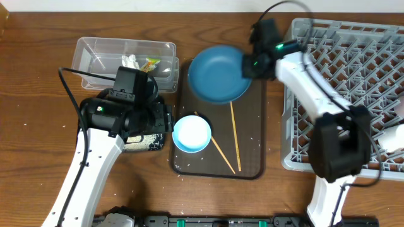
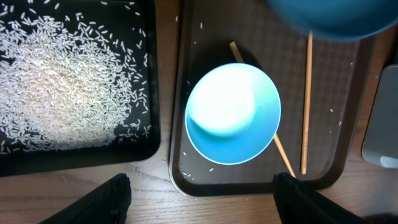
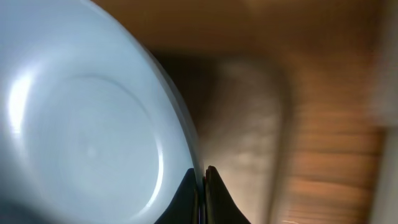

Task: Sort waste into correct bins and load items into the dishwasher rack
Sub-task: 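Lift the teal plate with right gripper and stand it in the rack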

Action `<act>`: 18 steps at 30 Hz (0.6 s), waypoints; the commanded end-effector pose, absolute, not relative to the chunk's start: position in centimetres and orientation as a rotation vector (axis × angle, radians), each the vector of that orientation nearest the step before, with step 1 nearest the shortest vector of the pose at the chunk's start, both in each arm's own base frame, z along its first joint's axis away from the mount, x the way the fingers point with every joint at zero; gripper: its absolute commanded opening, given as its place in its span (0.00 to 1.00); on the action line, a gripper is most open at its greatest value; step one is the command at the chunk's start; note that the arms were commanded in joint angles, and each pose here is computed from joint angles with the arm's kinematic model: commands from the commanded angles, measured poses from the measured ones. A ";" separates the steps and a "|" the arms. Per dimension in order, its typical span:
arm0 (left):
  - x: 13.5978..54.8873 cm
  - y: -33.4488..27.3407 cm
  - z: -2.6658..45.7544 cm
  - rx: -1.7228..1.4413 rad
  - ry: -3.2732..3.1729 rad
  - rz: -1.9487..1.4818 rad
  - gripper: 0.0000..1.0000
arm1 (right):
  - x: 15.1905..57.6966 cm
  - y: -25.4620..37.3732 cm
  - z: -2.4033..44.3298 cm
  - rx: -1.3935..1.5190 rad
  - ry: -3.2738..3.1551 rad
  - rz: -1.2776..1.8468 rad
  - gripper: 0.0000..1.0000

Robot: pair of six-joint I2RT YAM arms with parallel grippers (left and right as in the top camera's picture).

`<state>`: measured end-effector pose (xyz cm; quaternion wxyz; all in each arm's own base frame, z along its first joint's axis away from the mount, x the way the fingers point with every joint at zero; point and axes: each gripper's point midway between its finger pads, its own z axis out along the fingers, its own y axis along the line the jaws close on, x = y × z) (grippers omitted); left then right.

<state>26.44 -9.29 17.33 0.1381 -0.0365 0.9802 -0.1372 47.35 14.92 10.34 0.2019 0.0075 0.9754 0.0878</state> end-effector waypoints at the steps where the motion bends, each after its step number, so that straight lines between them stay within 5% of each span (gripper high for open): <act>1: 26.4 -8.9 16.9 -0.107 2.848 -0.371 0.76 | 49.5 8.8 20.8 0.043 2.480 0.071 0.01; 9: 26.5 -9.0 16.9 -0.106 2.843 -0.372 0.76 | 47.1 -6.1 31.2 0.250 2.216 -0.452 0.01; 18: 26.5 -9.0 16.9 -0.106 2.843 -0.373 0.76 | 43.1 -19.7 35.2 0.526 2.055 -0.909 0.01</act>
